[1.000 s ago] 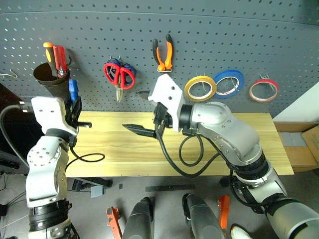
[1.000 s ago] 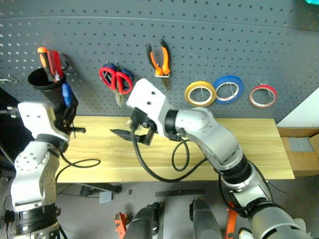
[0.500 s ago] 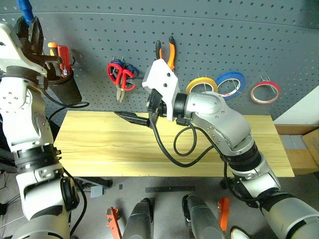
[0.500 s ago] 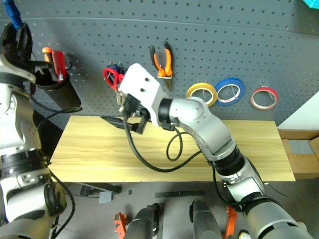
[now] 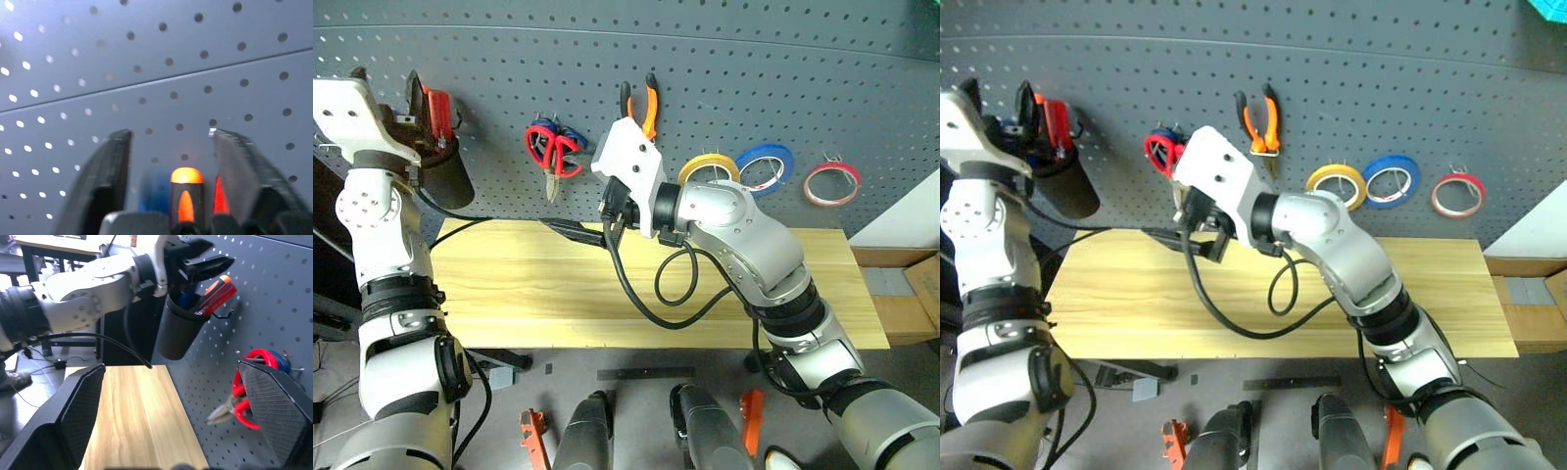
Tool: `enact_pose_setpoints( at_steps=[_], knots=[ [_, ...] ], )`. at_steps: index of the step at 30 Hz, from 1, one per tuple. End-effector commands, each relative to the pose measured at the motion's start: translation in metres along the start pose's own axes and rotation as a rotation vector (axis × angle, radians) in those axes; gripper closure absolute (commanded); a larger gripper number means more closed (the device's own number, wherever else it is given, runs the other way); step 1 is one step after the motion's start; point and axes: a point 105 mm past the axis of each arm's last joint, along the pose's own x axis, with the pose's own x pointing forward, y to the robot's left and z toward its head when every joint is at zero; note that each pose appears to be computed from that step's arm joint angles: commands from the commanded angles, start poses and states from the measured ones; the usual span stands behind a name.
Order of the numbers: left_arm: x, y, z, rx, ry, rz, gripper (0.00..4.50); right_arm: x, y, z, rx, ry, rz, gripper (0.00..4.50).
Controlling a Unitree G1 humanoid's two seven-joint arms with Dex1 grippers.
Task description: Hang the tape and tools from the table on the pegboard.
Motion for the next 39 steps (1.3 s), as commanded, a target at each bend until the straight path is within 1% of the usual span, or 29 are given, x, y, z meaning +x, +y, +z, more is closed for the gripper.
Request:
enact_pose_setpoints(
  at_steps=[1, 3, 6, 8, 10, 13, 14, 16, 17, 19, 21, 23, 24, 26, 28, 32, 34, 36, 39],
  knots=[
    [-0.002, 0.005, 0.04, 0.031, -0.142, 0.041, 0.75, -0.009, -0.008, 0.016, -0.044, -0.064, -0.04, 0.0],
    [-0.005, -0.001, 0.047, 0.015, -0.148, 0.033, 0.75, -0.015, -0.014, 0.016, -0.036, -0.07, -0.066, 0.0],
    [-0.013, -0.02, 0.06, -0.006, -0.15, -0.046, 0.75, -0.029, -0.021, 0.017, -0.005, -0.092, -0.097, 0.0],
    [-0.02, -0.044, 0.063, -0.046, -0.114, -0.145, 0.75, -0.045, -0.024, 0.014, 0.024, -0.1, -0.121, 0.0],
    [-0.028, -0.062, 0.062, -0.076, -0.068, -0.211, 0.75, -0.055, -0.025, 0.011, 0.049, -0.1, -0.134, 0.0],
    [-0.051, -0.108, 0.049, -0.134, 0.065, -0.41, 0.75, -0.077, -0.02, -0.007, 0.093, -0.055, -0.174, 0.0],
    [-0.059, -0.118, 0.044, -0.134, 0.107, -0.458, 0.75, -0.082, -0.019, -0.012, 0.101, -0.041, -0.188, 0.0],
    [-0.072, -0.131, 0.032, -0.146, 0.17, -0.482, 0.75, -0.09, -0.015, -0.023, 0.117, -0.017, -0.218, 0.0],
    [-0.085, -0.141, 0.026, -0.19, 0.22, -0.532, 0.75, -0.095, -0.011, -0.031, 0.125, 0.002, -0.237, 0.0],
    [-0.106, -0.156, 0.019, -0.25, 0.278, -0.604, 0.75, -0.102, -0.004, -0.049, 0.15, 0.04, -0.263, 0.0],
    [-0.128, -0.165, 0.005, -0.245, 0.353, -0.657, 0.75, -0.111, 0.006, -0.076, 0.212, 0.101, -0.29, 0.0],
    [-0.146, -0.168, -0.012, -0.23, 0.414, -0.666, 0.75, -0.124, 0.013, -0.111, 0.271, 0.181, -0.349, 0.0],
    [-0.153, -0.168, -0.02, -0.232, 0.446, -0.654, 0.75, -0.129, 0.014, -0.125, 0.28, 0.207, -0.375, 0.0],
    [-0.165, -0.161, -0.046, -0.23, 0.53, -0.595, 0.75, -0.143, 0.013, -0.155, 0.295, 0.254, -0.473, 0.0],
    [-0.178, -0.149, -0.074, -0.205, 0.609, -0.535, 0.75, -0.159, 0.006, -0.183, 0.267, 0.308, -0.6, 0.0],
    [-0.201, -0.127, -0.117, -0.164, 0.716, -0.402, 0.75, -0.182, -0.002, -0.215, 0.27, 0.341, -0.752, 0.0],
    [-0.215, -0.117, -0.134, -0.118, 0.749, -0.374, 0.75, -0.193, -0.003, -0.231, 0.302, 0.361, -0.819, 0.0],
    [-0.221, -0.109, -0.143, -0.108, 0.764, -0.33, 0.75, -0.201, -0.002, -0.242, 0.3, 0.384, -0.85, 0.0],
    [-0.217, -0.099, -0.145, -0.117, 0.732, -0.256, 0.75, -0.21, -0.002, -0.254, 0.308, 0.413, -0.886, 0.0]
  ],
)
